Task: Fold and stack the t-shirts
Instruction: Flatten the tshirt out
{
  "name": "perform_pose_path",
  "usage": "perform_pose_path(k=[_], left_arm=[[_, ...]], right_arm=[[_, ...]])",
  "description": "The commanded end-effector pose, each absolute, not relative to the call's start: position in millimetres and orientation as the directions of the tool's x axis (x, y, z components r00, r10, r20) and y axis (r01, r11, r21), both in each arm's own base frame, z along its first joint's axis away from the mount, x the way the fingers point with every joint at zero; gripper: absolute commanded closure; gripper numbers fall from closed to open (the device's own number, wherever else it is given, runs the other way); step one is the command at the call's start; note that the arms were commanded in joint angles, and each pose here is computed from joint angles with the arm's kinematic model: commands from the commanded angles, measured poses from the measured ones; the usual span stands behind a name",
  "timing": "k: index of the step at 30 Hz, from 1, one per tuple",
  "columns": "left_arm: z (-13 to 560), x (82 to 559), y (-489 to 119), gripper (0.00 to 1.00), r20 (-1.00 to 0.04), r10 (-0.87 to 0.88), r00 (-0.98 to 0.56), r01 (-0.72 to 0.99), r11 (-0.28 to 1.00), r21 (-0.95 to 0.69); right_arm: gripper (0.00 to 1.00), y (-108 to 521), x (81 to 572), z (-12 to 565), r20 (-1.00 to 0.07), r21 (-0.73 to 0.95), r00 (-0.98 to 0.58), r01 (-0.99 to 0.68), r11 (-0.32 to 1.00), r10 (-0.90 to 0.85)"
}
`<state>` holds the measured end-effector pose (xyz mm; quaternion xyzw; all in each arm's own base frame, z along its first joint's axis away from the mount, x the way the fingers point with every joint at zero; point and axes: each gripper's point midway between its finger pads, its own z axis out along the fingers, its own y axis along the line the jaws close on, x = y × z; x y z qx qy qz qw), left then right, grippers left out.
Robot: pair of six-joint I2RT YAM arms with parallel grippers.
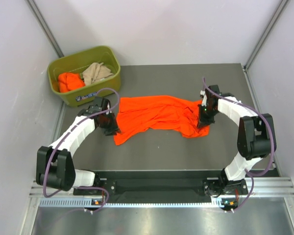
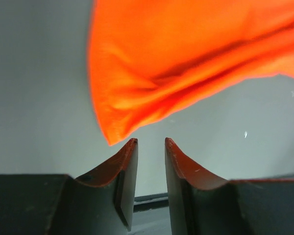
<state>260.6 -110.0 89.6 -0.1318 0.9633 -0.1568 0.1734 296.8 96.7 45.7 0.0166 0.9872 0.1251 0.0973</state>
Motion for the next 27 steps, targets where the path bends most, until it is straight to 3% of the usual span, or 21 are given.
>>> perform_pose_path(k=[1, 5, 7, 11, 27], left_arm=[[75, 255, -79, 0.67, -0.25, -0.477, -0.843, -0.405, 0.867, -0.288], [61, 241, -82, 0.59, -0.159, -0.56, -0.813, -0.489, 0.805, -0.336], [59, 235, -82, 0.51, -0.146, -0.576, -0.805, -0.507, 0.794, -0.334], [55, 230, -83, 0.48, -0.137, -0.595, -0.792, -0.527, 0.78, -0.339], [25, 231, -94, 0.56, -0.022, -0.647, -0.762, -0.606, 0.724, -0.329]], right_arm=[[1.0, 109, 314, 95, -0.315, 0.296, -0.948, -0.049, 0.954, 0.049], [1.0, 111, 310, 109, -0.342, 0.303, -0.939, -0.07, 0.95, 0.04], [1.0, 109, 307, 108, -0.34, 0.298, -0.94, -0.072, 0.952, 0.036], [1.0, 110, 301, 105, -0.332, 0.307, -0.943, -0.076, 0.949, 0.032], [1.0, 111, 306, 113, -0.349, 0.306, -0.937, -0.092, 0.948, 0.022]])
